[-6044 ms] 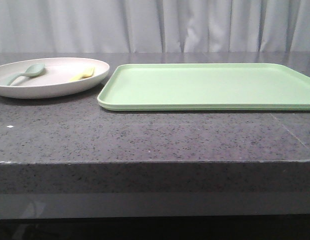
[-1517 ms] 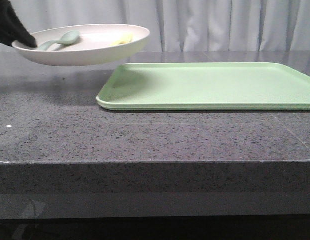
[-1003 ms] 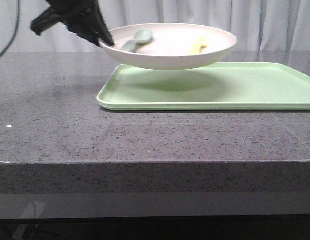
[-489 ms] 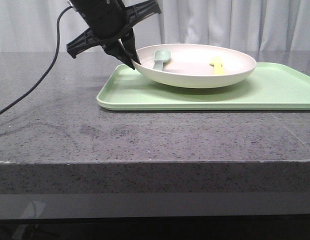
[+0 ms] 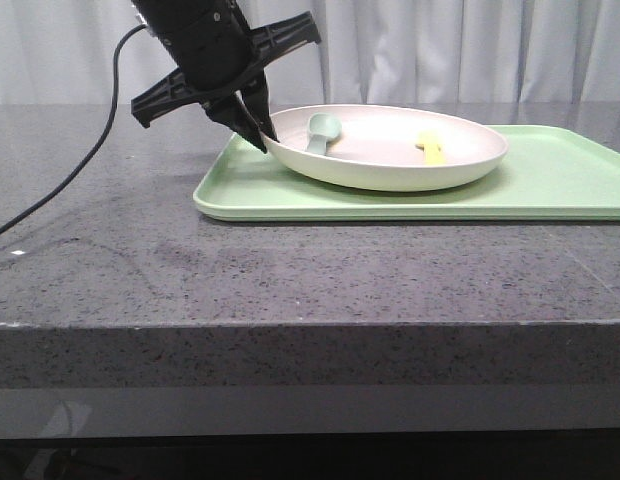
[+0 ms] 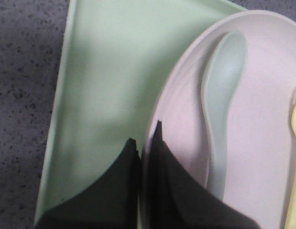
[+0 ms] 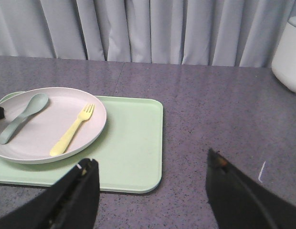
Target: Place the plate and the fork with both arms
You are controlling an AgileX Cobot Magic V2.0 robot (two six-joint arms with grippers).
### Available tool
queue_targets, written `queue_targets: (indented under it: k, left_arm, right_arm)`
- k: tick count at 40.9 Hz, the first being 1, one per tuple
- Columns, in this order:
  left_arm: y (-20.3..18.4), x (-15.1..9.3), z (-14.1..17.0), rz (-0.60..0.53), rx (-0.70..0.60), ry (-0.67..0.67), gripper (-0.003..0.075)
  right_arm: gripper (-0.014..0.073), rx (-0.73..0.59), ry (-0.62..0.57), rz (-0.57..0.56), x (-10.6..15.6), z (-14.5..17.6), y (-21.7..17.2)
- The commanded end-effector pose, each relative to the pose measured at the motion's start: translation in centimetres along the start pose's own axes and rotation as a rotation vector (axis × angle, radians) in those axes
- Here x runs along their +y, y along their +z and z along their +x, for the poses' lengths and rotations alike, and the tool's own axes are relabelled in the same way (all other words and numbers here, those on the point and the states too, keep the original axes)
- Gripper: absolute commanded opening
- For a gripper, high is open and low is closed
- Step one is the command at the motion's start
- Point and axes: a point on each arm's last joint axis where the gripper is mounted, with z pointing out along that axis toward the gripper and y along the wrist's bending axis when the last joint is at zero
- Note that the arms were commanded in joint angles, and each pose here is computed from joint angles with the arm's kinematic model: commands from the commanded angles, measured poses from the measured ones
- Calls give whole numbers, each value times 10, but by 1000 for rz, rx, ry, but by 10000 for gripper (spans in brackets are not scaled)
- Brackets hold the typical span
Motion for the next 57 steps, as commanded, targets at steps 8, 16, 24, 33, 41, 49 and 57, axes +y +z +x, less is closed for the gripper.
queue_targets:
  k: [8, 16, 24, 33, 41, 49, 57]
  left_arm:
    - [-33, -22, -14, 103, -106, -7, 225]
    - [-34, -22, -13, 102, -95, -12, 311]
    - [-58, -26, -17, 116, -124, 75, 293]
    - [-117, -18, -29, 104, -176, 217, 293]
    - [-180, -1, -29, 98, -176, 466, 293]
    - [-236, 27, -14, 242, -217, 533, 293]
    - [-272, 57, 23, 232, -277, 537, 293]
  right_arm:
    - [501, -89, -14, 10, 0, -16, -1]
    - [501, -89, -14, 10, 0, -16, -1]
    - [501, -90, -14, 10, 0, -16, -1]
    - [501, -89, -14, 10, 0, -16, -1]
    - [501, -89, -14, 10, 0, -16, -1]
    - [501, -89, -14, 10, 0, -16, -1]
    - [501, -89, -14, 10, 0, -16, -1]
